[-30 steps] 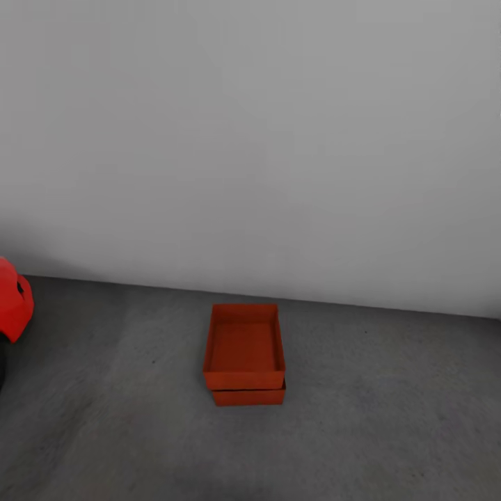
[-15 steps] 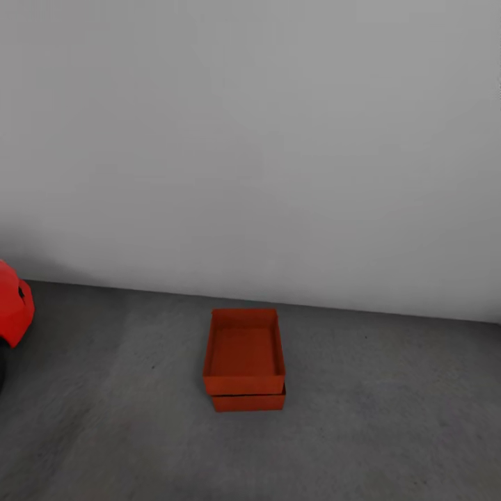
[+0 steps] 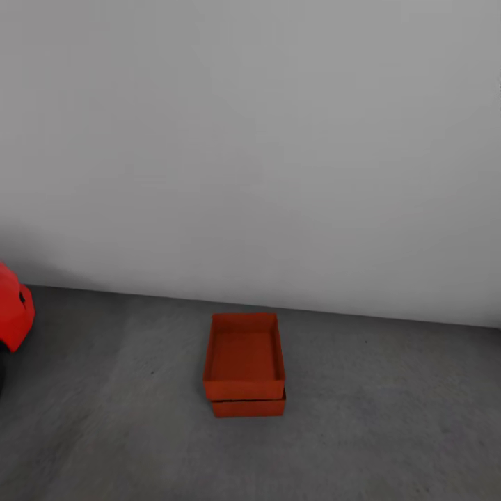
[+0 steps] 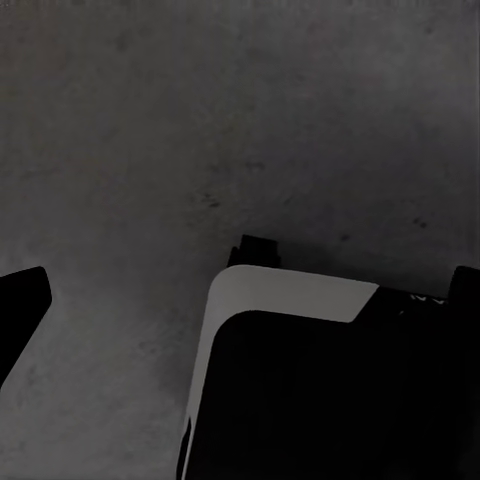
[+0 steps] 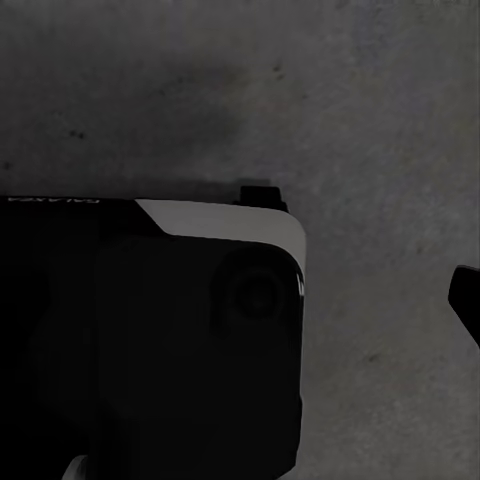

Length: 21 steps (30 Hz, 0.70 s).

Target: Move the two storage containers from the living room to the garage. In the garage, place one container on the floor and stack the other container on top of it (either order is fine).

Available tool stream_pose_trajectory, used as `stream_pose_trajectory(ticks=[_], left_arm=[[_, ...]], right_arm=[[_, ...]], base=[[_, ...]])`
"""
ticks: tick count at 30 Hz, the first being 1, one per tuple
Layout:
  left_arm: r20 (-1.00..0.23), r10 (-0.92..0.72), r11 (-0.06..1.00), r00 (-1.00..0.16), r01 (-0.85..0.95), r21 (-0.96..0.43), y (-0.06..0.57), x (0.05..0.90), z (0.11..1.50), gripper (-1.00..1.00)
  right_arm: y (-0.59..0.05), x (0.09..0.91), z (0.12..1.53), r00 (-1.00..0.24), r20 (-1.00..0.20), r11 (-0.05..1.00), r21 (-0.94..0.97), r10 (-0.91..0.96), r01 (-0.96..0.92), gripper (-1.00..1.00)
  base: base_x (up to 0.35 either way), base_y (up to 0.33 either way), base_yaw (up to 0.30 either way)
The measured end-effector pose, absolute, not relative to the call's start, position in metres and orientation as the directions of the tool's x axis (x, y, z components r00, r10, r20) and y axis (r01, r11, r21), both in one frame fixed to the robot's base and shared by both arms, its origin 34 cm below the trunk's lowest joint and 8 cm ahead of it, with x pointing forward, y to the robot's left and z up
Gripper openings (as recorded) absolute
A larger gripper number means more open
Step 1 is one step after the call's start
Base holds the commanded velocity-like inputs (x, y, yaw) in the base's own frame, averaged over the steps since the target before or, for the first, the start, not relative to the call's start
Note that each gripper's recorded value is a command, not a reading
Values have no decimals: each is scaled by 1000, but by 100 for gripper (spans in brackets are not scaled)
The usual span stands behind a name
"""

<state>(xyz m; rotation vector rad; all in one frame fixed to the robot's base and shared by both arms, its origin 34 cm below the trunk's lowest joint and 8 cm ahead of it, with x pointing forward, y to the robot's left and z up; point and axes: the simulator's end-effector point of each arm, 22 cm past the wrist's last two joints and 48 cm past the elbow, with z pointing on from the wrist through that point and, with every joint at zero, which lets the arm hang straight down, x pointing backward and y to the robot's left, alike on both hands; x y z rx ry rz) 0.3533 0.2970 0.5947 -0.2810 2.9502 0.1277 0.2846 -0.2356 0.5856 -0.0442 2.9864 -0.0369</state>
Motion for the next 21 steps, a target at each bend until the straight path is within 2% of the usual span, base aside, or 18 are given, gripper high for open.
stream_pose_trajectory(ticks=[21], left_arm=[[-214,-179,979,-960,-197,62,297,366,603,100]], right_arm=[[-236,298,591,-982,-186,999,-28,-31,-27,100]], base=[[0,0,0]])
